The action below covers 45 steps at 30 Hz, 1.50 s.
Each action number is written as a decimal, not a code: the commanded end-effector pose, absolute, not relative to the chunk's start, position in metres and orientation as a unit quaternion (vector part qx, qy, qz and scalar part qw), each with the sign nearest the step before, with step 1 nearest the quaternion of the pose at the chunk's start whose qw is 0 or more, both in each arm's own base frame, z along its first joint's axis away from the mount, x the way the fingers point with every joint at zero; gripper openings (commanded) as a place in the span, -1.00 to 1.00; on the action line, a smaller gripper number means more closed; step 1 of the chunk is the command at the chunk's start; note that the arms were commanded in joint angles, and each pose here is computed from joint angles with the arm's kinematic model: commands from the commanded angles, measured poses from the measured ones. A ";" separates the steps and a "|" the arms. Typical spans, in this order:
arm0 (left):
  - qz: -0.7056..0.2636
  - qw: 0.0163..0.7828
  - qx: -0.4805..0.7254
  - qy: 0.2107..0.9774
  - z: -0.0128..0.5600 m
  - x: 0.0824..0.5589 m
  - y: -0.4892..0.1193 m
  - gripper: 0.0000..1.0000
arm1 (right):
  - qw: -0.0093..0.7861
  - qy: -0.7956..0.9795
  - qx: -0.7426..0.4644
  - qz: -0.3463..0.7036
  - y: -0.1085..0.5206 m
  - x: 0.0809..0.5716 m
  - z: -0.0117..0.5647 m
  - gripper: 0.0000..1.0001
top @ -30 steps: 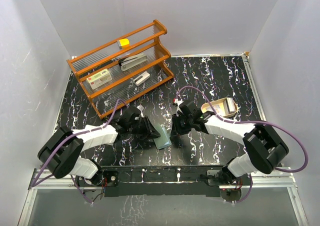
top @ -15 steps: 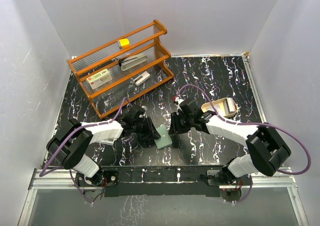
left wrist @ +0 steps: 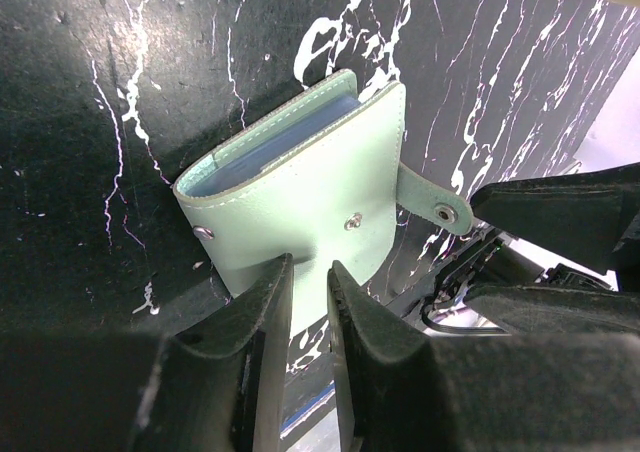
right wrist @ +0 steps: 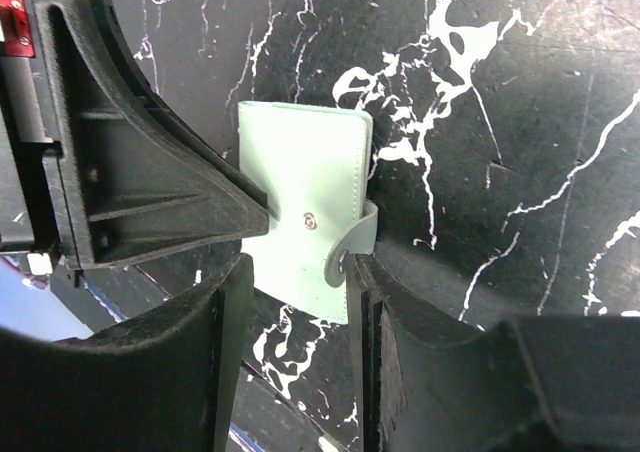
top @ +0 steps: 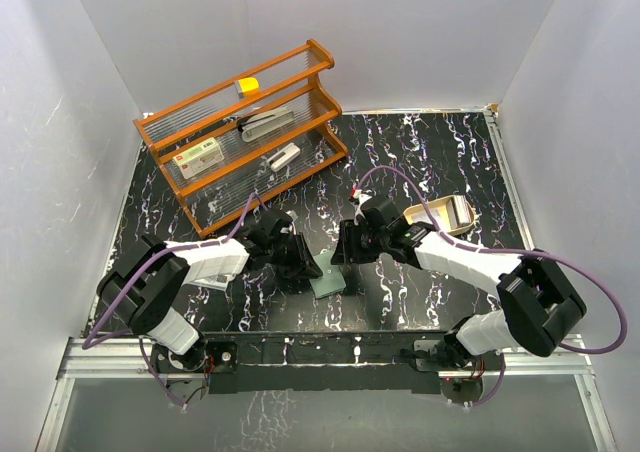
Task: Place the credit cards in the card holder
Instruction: Close the card holder at the center of the board.
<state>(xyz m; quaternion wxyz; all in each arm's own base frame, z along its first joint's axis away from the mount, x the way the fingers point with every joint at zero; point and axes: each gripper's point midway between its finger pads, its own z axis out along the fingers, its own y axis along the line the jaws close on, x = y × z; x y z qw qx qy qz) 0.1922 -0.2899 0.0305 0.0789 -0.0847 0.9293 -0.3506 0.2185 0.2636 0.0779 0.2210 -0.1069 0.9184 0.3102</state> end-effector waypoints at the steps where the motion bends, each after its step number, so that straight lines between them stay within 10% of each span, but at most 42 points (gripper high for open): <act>1: -0.320 0.069 -0.083 0.941 0.018 0.186 -0.281 -0.60 | 0.237 0.900 -0.098 0.352 0.280 0.226 0.090 -0.18; 45: -0.269 0.061 -0.068 0.959 0.016 0.190 -0.273 -0.63 | 0.220 0.903 -0.084 0.359 0.277 0.218 0.081 -0.25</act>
